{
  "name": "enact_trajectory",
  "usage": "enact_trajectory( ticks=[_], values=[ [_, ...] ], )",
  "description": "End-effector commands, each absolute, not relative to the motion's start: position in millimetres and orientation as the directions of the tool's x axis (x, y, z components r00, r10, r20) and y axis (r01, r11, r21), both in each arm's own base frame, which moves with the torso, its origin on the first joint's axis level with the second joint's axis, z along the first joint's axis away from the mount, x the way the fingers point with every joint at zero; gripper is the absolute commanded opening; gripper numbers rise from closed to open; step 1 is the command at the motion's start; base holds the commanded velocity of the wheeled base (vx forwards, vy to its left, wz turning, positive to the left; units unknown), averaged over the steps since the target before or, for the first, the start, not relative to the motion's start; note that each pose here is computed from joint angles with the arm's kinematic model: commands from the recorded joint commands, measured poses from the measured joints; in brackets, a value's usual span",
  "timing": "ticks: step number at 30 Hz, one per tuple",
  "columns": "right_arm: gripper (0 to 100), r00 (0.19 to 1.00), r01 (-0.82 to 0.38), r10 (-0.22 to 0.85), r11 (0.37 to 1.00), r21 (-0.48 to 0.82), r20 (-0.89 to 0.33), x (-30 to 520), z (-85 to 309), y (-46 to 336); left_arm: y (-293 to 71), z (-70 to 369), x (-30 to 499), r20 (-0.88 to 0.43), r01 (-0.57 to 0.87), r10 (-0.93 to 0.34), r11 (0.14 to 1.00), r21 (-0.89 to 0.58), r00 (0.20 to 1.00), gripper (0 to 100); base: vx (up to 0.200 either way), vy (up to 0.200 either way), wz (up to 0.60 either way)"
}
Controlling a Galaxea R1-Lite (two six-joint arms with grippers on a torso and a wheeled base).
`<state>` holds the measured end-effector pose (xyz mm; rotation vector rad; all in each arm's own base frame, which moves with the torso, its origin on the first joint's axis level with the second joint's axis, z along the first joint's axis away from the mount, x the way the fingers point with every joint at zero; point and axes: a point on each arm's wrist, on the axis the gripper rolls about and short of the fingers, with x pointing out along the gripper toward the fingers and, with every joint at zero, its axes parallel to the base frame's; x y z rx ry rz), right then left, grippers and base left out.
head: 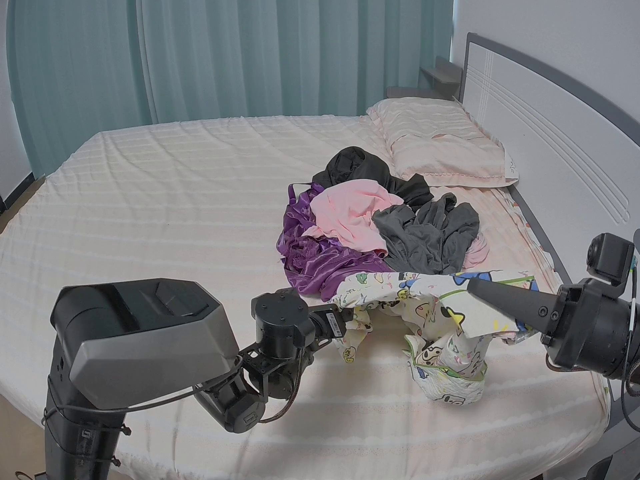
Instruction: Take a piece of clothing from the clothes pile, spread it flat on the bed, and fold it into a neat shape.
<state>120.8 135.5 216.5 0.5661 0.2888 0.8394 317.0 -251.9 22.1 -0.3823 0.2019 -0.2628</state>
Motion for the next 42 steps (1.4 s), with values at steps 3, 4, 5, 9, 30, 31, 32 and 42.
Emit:
enact_trajectory(
  ticks=[3,4,5,9,30,31,32,42],
  values=[
    [0,0.642,-0.614,0.766,0.538,0.578,-0.031,123.4,214.8,137.8,-257.2,7.7,320.1,-0.178,0.321,-0.42,0.854,-0.411,0.89,100,0.0,0.0,0.0],
    [0,0.642,-0.614,0.766,0.538,0.578,-0.031,123.4,214.8,137.8,-257.2,7.7,320.1,-0.178,0.321,-0.42,0.854,-0.411,0.89,100,0.0,0.0,0.0],
    [0,0.642,-0.614,0.766,0.538,0.578,-0.031,124.2,215.0,138.7,-259.2,4.9,321.0,-0.181,0.351,-0.458,0.834,-0.425,0.87,100,0.0,0.0,0.0],
    [0,0.646,-0.613,0.763,0.54,0.578,-0.028,125.3,216.0,138.6,-261.7,-4.1,323.3,-0.193,0.352,-0.473,0.823,-0.447,0.86,100,0.0,0.0,0.0],
    [0,0.718,-0.534,0.69,0.629,0.565,-0.09,146.2,204.5,131.2,-204.9,54.2,293.8,-0.167,0.14,-0.222,0.906,-0.398,0.961,0,0.0,0.0,0.0],
    [0,0.72,-0.531,0.688,0.635,0.561,-0.096,147.3,203.3,131.8,-202.4,61.6,291.1,-0.152,0.131,-0.206,0.909,-0.395,0.967,0,0.0,0.0,0.0],
    [0,0.722,-0.525,0.684,0.641,0.559,-0.106,149.6,201.5,132.6,-199.9,69.3,288.1,-0.136,0.127,-0.194,0.911,-0.393,0.972,0,0.0,0.0,0.0],
    [0,0.806,-0.45,0.57,0.764,0.462,-0.157,181.4,190.8,126.7,-173.6,140.1,265.6,0.04,0.108,-0.101,0.933,-0.342,0.994,0,0.0,0.0,0.0]
  ],
)
